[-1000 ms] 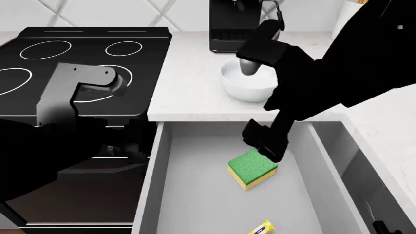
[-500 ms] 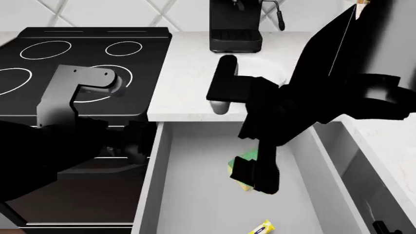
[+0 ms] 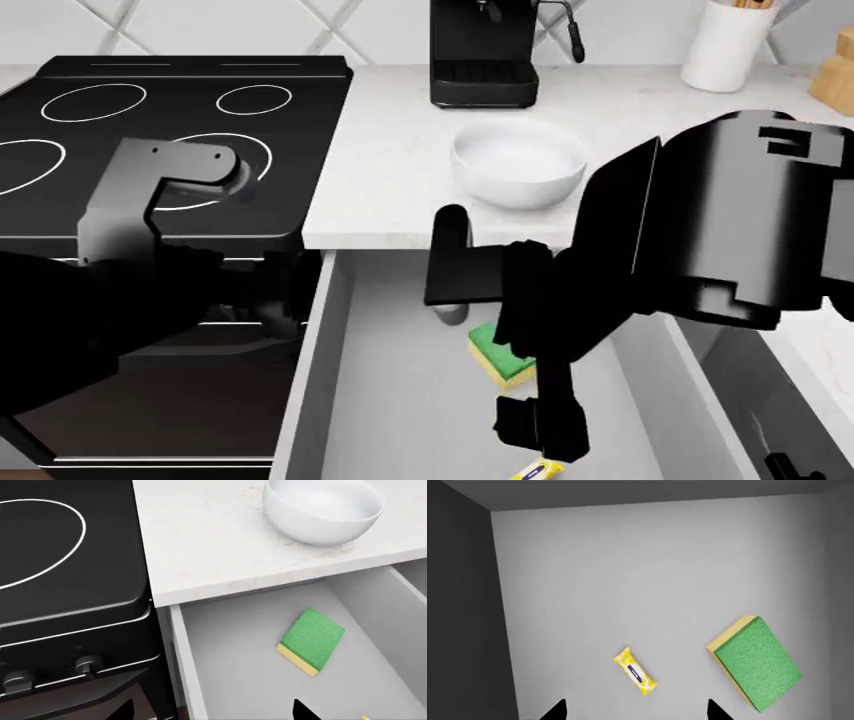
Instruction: Place the bar in the bowl and close the drawer.
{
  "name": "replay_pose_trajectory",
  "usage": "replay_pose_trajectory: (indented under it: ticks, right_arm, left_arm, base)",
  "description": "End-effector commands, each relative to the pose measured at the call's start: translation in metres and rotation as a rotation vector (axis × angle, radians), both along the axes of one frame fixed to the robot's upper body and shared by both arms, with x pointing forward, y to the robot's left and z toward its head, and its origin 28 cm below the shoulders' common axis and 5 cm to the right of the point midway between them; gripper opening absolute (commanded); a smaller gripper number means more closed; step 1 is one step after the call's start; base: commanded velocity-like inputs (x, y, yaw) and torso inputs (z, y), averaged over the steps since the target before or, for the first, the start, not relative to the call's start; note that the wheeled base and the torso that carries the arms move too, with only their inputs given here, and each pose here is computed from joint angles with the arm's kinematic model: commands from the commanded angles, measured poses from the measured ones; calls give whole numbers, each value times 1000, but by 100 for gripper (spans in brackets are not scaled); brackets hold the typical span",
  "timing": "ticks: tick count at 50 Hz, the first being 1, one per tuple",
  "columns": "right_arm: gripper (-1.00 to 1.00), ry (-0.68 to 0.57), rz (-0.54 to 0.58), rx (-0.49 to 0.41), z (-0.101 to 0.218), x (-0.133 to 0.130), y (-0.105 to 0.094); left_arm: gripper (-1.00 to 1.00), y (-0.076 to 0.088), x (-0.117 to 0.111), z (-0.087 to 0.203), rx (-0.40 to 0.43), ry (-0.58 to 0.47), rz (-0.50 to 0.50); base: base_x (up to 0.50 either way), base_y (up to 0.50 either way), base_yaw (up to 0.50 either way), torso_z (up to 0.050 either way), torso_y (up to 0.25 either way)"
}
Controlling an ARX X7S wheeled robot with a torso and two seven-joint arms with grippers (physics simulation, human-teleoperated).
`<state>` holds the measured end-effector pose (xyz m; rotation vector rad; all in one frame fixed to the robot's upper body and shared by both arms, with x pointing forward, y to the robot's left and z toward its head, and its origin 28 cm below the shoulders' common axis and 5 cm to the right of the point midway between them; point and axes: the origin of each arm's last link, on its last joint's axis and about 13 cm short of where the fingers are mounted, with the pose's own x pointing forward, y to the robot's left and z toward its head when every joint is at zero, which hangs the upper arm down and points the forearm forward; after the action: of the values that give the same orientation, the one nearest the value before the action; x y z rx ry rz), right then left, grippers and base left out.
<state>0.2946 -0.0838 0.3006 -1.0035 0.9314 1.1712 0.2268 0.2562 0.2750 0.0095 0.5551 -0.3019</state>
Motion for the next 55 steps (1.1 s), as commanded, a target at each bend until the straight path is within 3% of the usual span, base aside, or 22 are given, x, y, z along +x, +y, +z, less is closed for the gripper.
replay_pose_trajectory:
  ticks: [1, 38, 55]
  right_arm:
    - [100, 18, 26, -12, -22, 0, 0]
    - [100, -44, -8, -82, -57, 17, -7]
    - [100, -81, 96, -164, -74, 36, 1]
  left_arm:
    - [100, 0, 1, -3, -1, 7, -1]
    - [100, 1, 4, -8, -7, 23, -2]
    - [100, 1, 8, -10, -14, 33, -7]
  base:
    - [0, 0, 0, 0, 0]
    - [0, 0, 0, 0, 0]
    - [0, 0, 0, 0, 0]
